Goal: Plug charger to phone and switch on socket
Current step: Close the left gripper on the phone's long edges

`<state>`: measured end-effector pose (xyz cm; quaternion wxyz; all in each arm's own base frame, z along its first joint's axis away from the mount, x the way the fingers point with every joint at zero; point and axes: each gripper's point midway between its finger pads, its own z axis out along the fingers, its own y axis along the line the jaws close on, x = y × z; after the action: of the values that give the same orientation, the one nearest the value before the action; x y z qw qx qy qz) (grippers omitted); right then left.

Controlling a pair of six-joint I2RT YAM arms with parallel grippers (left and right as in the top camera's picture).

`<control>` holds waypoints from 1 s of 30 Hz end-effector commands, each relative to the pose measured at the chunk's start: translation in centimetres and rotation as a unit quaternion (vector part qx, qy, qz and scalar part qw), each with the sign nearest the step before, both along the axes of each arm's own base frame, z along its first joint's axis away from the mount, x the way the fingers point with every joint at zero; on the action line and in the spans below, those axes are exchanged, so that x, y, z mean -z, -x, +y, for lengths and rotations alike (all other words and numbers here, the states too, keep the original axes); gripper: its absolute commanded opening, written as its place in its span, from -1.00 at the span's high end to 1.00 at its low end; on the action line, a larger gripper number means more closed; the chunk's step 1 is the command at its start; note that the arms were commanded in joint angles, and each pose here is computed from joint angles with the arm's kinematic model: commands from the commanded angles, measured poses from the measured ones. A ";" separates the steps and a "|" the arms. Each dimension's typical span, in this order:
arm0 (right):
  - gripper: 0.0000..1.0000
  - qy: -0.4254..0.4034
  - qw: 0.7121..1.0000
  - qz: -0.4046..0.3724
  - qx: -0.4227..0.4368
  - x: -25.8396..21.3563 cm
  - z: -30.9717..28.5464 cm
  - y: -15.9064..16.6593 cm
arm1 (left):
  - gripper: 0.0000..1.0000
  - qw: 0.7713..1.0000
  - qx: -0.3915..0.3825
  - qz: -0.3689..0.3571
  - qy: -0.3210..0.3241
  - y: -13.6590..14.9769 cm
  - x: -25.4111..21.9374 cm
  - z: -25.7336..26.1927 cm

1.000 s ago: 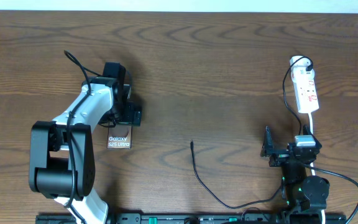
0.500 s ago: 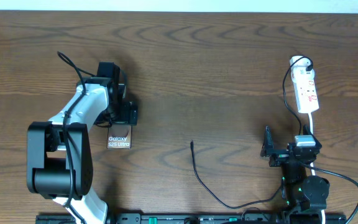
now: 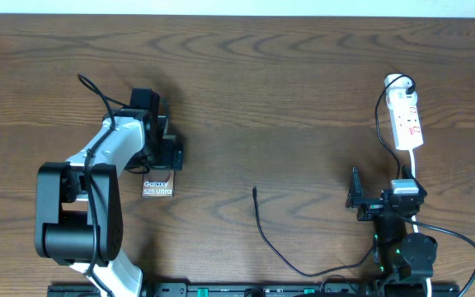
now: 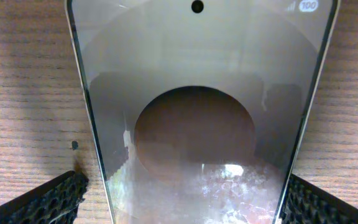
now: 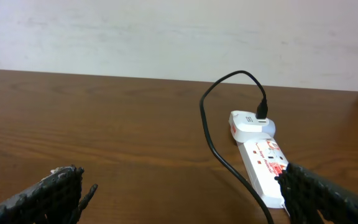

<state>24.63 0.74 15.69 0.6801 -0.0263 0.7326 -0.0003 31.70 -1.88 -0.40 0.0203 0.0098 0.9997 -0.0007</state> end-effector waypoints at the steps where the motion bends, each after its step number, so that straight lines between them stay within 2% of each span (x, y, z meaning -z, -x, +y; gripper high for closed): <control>1: -0.99 0.006 1.000 0.000 0.001 0.0 0.0 0.0 | -0.99 1.000 0.002 0.010 -0.006 0.7 0.5 0.3; 30: -0.99 0.006 1.000 0.000 0.001 0.0 0.0 0.0 | -0.98 0.999 0.002 0.032 0.006 2.0 0.9 -0.1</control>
<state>24.63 0.74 15.69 0.6801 -0.0265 0.7326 -0.0004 31.33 -2.05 -0.46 0.0135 0.0099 0.9998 -0.0057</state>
